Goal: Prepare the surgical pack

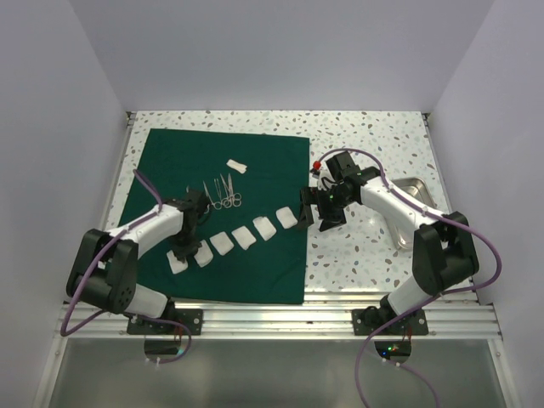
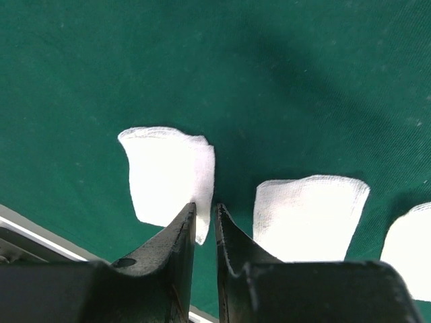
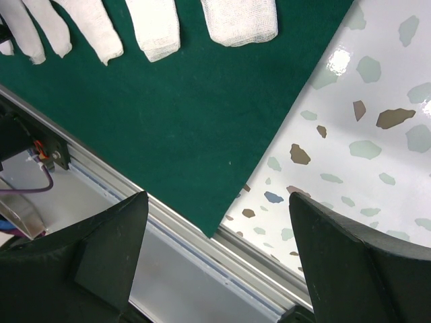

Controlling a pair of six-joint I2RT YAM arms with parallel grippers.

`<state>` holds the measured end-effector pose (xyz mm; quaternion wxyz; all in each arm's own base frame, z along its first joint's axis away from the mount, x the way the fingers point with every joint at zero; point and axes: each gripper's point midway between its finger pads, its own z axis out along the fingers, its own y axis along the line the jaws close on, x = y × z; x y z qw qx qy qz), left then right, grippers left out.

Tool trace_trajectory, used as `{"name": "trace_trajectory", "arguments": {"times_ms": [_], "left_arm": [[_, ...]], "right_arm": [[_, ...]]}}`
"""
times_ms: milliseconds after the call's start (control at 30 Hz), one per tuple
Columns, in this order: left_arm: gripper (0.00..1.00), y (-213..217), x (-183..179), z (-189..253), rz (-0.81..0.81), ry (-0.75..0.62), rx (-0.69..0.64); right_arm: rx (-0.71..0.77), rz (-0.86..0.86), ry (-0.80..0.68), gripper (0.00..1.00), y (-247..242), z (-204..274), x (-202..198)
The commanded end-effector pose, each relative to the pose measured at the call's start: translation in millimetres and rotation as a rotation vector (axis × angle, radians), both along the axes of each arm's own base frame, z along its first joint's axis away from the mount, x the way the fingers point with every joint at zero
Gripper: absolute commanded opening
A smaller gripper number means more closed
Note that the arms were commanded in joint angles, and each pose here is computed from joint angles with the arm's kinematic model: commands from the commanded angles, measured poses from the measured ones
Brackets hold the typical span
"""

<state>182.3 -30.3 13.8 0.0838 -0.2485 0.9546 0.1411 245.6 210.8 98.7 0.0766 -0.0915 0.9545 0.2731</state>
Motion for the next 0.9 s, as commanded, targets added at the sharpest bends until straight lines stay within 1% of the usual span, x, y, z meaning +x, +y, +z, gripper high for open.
{"name": "trace_trajectory", "arguments": {"times_ms": [0, 133, 433, 667, 767, 800, 867], "left_arm": [[0.2, 2.7, 0.2, 5.6, 0.019, -0.038, 0.009], [0.21, 5.1, -6.9, 3.8, 0.029, -0.026, 0.015], [0.22, 3.5, -2.5, -3.6, 0.013, -0.008, 0.016], [0.24, 1.6, -0.5, -0.7, 0.009, -0.031, 0.001], [0.21, 0.3, -1.1, -4.7, 0.009, -0.023, -0.004], [0.16, -0.8, -1.1, -7.0, 0.009, -0.021, -0.01], [0.11, -1.1, -0.9, -7.9, 0.008, -0.025, -0.012]], "right_arm": [[0.024, 0.028, -0.004, 0.89, 5.2, 2.1, -0.2], [0.023, 0.029, -0.002, 0.89, 5.6, 1.7, -0.5], [0.022, 0.026, -0.006, 0.89, 4.4, 1.6, -0.8], [0.024, 0.027, -0.007, 0.89, 4.2, 1.4, -1.8], [0.026, 0.026, -0.005, 0.89, 4.9, 1.3, -1.4], [0.027, 0.028, -0.006, 0.89, 5.5, 1.4, -1.5], [0.027, 0.025, -0.006, 0.89, 5.0, 1.8, -1.4]]}}
